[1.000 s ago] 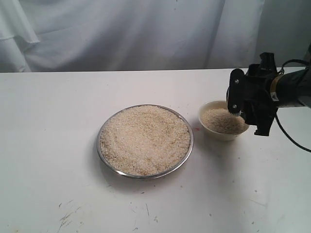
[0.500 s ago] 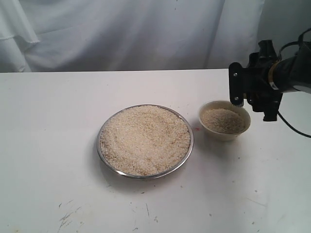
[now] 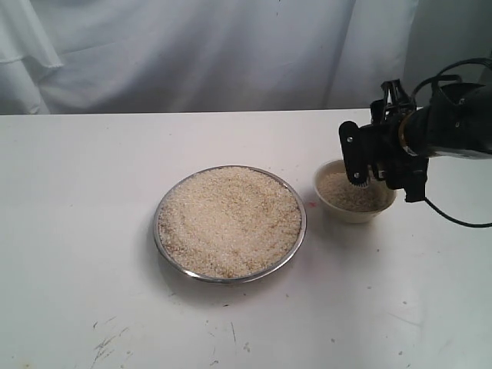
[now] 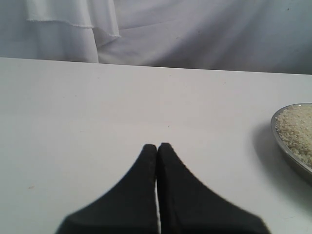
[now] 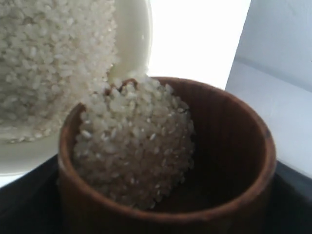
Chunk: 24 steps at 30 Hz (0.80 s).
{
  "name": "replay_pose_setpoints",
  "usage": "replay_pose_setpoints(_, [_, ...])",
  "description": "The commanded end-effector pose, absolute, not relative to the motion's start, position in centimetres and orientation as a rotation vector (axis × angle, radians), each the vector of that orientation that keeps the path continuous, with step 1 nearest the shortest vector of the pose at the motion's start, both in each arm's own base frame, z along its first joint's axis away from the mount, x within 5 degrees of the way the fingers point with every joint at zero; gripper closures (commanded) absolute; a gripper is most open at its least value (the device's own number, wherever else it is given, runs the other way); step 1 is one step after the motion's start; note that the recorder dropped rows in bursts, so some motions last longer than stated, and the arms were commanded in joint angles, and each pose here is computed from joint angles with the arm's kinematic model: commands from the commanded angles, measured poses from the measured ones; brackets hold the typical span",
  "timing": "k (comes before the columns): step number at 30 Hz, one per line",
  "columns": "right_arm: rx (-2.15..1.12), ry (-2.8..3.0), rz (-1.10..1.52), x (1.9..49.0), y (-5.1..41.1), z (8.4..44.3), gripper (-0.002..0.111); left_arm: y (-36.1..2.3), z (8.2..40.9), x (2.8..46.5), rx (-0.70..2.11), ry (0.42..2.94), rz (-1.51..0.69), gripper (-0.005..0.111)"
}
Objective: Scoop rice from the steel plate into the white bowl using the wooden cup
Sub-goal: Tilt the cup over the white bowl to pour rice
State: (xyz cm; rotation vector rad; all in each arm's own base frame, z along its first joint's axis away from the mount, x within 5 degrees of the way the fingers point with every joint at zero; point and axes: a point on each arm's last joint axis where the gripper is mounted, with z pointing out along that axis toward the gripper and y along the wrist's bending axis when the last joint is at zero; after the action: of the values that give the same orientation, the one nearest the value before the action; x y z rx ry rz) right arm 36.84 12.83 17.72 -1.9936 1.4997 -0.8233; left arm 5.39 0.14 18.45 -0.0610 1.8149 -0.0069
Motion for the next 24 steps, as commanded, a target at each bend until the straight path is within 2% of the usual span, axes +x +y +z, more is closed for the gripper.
replay_pose_setpoints(1, [-2.006, 1.478, -0.891, 37.3, 13.4, 18.1, 0.108, 0.1, 18.4, 5.4, -0.058, 1.801, -0.008, 0.107])
replay_pose_setpoints(24, [-2.201, 1.3, -1.125, 36.4, 14.5, 17.4, 0.108, 0.1, 18.4, 5.4, -0.058, 1.801, -0.008, 0.107])
